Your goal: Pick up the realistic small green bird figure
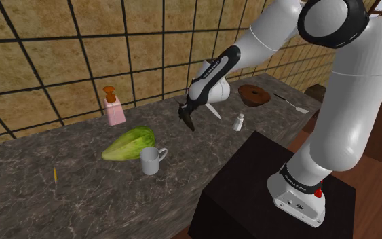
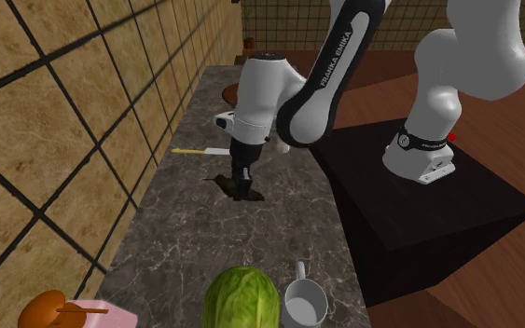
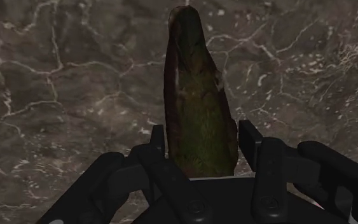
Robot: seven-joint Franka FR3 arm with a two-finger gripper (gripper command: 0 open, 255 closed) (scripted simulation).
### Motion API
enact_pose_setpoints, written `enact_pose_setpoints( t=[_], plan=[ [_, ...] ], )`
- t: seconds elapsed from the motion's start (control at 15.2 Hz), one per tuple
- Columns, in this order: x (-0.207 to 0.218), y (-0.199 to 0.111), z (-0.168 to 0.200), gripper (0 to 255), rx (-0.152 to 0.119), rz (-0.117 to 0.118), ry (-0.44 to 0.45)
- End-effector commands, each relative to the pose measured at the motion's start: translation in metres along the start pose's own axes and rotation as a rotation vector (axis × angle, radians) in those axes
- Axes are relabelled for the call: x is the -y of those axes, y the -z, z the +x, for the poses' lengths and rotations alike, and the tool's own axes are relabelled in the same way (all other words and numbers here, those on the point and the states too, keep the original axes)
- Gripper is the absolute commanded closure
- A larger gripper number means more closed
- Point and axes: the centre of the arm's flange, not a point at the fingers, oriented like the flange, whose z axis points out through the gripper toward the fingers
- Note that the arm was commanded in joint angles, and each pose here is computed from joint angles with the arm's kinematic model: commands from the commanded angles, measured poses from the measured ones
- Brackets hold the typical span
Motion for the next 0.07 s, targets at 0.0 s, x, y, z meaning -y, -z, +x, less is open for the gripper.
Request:
enact_pose_setpoints(
  t=[0.0],
  plan=[
    [0.0003, 0.0028, 0.0001, 255, 0.000, 0.000, 0.000]
  ],
)
